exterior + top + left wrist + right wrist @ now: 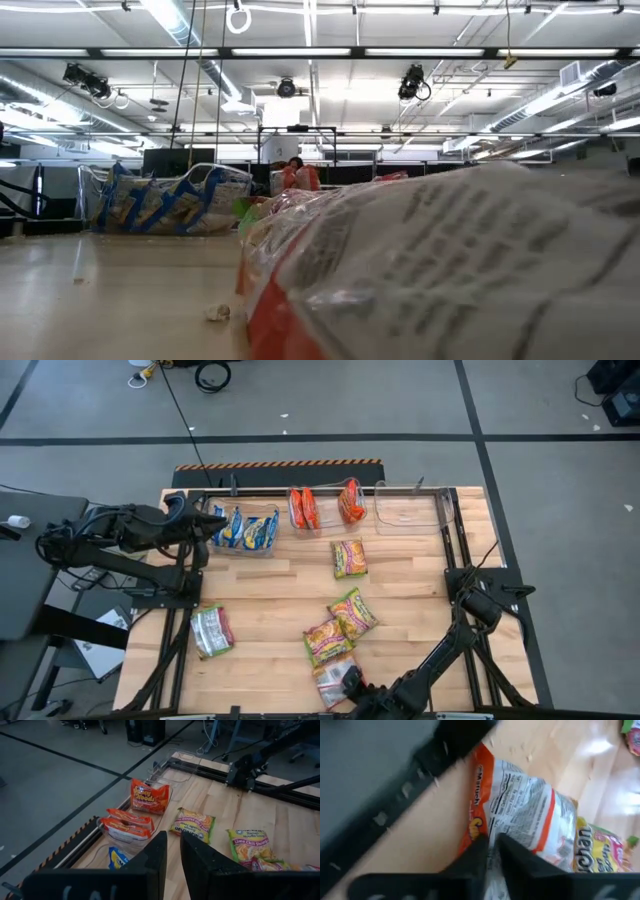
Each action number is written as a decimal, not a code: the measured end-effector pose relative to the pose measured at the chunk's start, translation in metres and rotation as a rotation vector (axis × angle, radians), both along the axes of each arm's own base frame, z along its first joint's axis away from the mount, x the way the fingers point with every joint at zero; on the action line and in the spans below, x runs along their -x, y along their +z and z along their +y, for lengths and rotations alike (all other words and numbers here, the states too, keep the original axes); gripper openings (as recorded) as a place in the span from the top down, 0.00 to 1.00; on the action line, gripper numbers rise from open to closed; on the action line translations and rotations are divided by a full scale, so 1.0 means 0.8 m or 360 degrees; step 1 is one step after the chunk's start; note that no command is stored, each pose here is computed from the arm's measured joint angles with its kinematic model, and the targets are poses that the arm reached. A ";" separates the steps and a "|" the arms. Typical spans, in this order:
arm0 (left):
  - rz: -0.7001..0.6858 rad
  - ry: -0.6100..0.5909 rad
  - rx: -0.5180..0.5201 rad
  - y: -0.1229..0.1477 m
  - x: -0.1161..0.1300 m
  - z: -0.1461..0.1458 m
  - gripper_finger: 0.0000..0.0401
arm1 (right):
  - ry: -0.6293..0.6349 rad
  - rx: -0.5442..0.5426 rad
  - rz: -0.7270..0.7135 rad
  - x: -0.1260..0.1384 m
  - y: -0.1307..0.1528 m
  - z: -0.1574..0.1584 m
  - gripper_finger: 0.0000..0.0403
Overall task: Sort Maruchan noodles
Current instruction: Put the orange noodle pack into the middle transparent bin
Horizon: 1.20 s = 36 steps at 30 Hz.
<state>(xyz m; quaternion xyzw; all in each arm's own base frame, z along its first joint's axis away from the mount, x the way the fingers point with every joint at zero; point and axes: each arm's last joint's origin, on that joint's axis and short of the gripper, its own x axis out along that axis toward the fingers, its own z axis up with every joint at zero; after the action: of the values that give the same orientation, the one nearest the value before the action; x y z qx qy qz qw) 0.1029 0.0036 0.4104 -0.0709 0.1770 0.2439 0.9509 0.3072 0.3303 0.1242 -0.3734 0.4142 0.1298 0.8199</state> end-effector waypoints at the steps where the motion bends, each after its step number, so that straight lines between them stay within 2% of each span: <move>1: 0.0004 0.0000 -0.0001 0.000 0.000 0.000 0.85 | -0.0017 -0.0036 -0.0008 -0.002 0.004 0.002 0.91; 3: 0.0012 0.0000 -0.0001 -0.001 0.000 0.000 0.85 | -0.0079 -0.0094 -0.0014 -0.009 0.016 0.003 0.97; 7: 0.0014 -0.0001 -0.0001 -0.001 0.001 0.000 0.85 | -0.0314 -0.0259 -0.0012 -0.024 0.059 -0.011 0.98; 13: 0.0026 -0.0001 -0.0004 -0.002 0.001 0.000 0.85 | -0.0898 -0.0584 -0.0082 -0.039 0.151 -0.086 0.99; 18: 0.0029 0.0001 0.0003 -0.002 0.001 0.000 0.85 | -0.1338 -0.0959 -0.0227 -0.056 0.224 -0.182 0.99; 23: 0.0003 0.0025 0.0075 -0.003 -0.002 0.000 0.85 | -0.1805 -0.1189 -0.0405 -0.071 0.258 -0.302 0.99; 28: 0.0018 -0.0018 0.0098 -0.004 -0.005 -0.002 0.85 | -0.2179 -0.1231 -0.0721 -0.074 0.280 -0.426 0.99; 32: 0.0032 -0.0023 0.0088 -0.005 -0.008 -0.002 0.85 | -0.2244 -0.1209 -0.0956 -0.075 0.291 -0.514 0.99; 36: 0.0043 -0.0024 0.0086 -0.005 -0.010 -0.003 0.85 | -0.2316 -0.1232 -0.0980 -0.080 0.271 -0.585 0.99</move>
<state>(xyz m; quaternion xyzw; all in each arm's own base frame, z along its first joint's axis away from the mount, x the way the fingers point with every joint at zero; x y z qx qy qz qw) 0.1110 0.0016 0.4061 -0.0919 0.1970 0.2329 0.9479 0.3710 -0.1379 0.3413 0.2690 0.2369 -0.4001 0.8435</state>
